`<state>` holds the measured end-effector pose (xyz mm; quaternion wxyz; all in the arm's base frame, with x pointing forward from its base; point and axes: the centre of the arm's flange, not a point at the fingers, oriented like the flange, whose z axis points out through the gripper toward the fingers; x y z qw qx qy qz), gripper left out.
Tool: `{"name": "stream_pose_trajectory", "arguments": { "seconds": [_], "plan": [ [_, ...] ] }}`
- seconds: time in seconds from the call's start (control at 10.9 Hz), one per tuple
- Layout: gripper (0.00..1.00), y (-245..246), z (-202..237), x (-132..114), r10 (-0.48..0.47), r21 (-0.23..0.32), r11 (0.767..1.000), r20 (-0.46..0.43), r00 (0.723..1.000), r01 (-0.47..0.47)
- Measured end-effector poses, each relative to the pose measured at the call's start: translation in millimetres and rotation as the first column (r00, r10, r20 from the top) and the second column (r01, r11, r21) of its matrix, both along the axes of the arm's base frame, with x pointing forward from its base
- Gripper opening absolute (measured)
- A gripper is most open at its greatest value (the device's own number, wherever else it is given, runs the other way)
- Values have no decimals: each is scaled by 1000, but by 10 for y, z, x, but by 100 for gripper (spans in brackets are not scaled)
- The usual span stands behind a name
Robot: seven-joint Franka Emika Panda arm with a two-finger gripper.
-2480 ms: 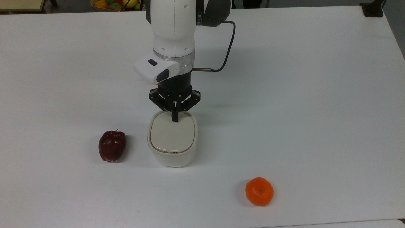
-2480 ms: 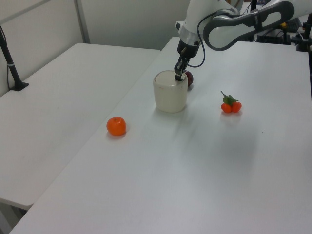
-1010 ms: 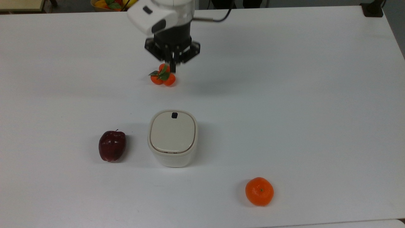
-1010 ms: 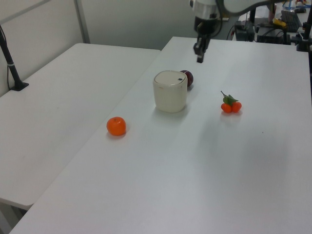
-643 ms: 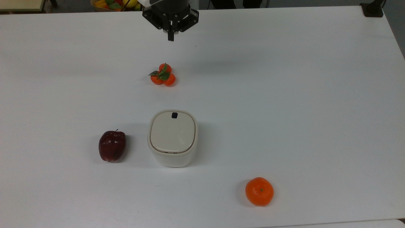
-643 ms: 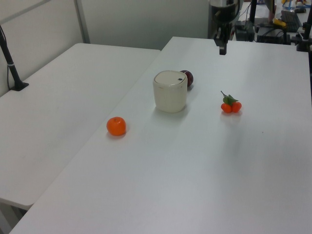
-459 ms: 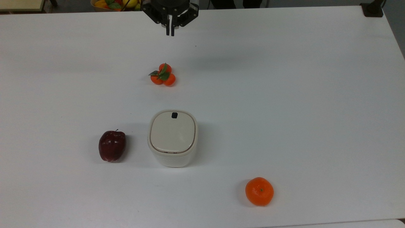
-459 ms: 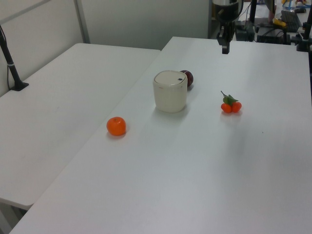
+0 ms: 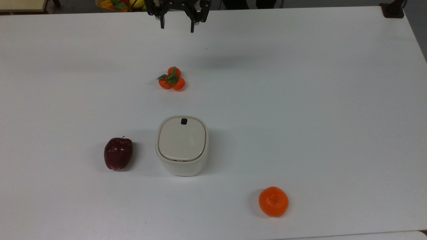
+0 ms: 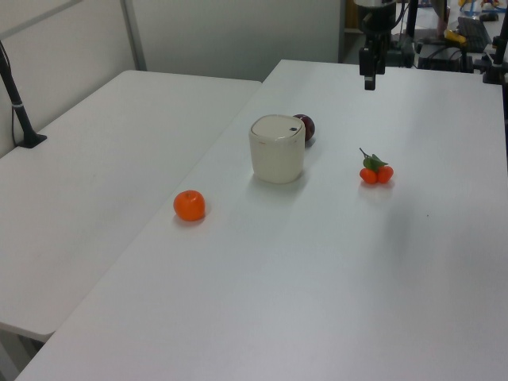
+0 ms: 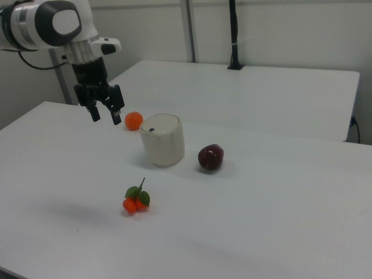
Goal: Close garbage bin
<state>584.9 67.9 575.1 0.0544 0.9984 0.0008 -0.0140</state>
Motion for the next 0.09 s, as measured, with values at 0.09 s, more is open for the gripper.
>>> {"name": "stream_pose_trajectory", "arguments": {
  "seconds": [0.09],
  "plan": [
    [95, -16, 9, -6, -3, -1, 1000, 1, 1000, 3]
  ]
}}
